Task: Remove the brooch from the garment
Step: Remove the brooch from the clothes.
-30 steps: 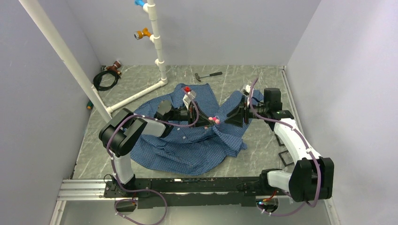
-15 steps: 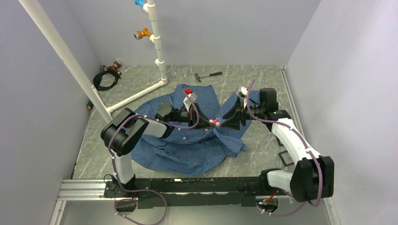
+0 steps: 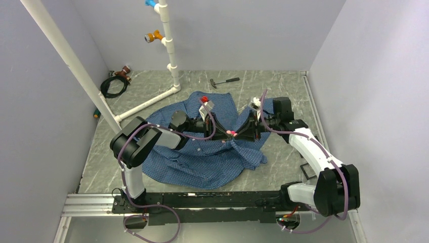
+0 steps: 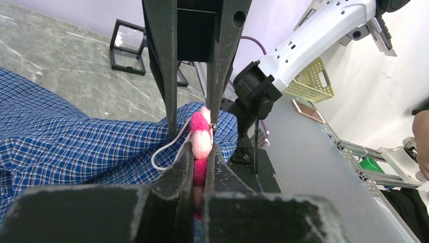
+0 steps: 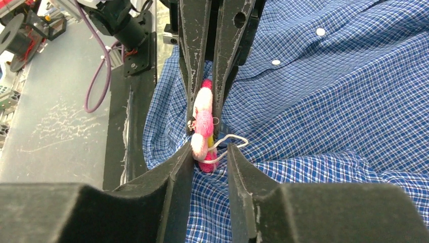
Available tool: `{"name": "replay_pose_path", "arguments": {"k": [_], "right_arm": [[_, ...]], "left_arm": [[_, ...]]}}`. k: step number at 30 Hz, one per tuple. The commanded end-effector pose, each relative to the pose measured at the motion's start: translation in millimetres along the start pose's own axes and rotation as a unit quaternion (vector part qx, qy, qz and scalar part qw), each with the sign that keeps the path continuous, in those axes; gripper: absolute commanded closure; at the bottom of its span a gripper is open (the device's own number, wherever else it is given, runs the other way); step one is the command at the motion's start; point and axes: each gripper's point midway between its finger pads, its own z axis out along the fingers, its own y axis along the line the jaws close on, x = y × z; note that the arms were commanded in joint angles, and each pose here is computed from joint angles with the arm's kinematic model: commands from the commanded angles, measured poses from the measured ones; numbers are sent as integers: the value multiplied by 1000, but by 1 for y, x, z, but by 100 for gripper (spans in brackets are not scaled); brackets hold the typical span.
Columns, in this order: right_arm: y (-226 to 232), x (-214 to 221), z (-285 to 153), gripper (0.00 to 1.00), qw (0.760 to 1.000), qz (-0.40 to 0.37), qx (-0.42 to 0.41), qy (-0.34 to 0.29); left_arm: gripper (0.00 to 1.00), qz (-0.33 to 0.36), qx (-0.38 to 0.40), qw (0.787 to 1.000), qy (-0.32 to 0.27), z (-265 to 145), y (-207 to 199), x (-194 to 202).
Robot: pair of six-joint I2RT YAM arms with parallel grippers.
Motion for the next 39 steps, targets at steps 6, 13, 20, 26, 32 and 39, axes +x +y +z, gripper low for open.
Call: {"name": "replay_pose_path", "arguments": {"k": [6,13,20,26,32,39], "right_arm": [[-1,-6,3,97,999,-33,-8,-9],[-8,-2,-1,100,999,-22,22,7],[-22,2,-4,100,995,44,86,10],[-28,9,-5,100,988,95,117,10],[-21,3,-3,100,991,97,97,2],[-15,6,-3,100,993,89,81,4]], "left_arm": [[87,27,24,999,-3,7,-8,-12],[50,45,-67,997,5,-8,21,-8],[49,89,-170,981,15,-22,42,-16],[54,100,-111,988,38,-11,21,-11],[49,97,-110,988,53,1,22,-5],[71,84,-116,988,55,6,27,-3]]}}
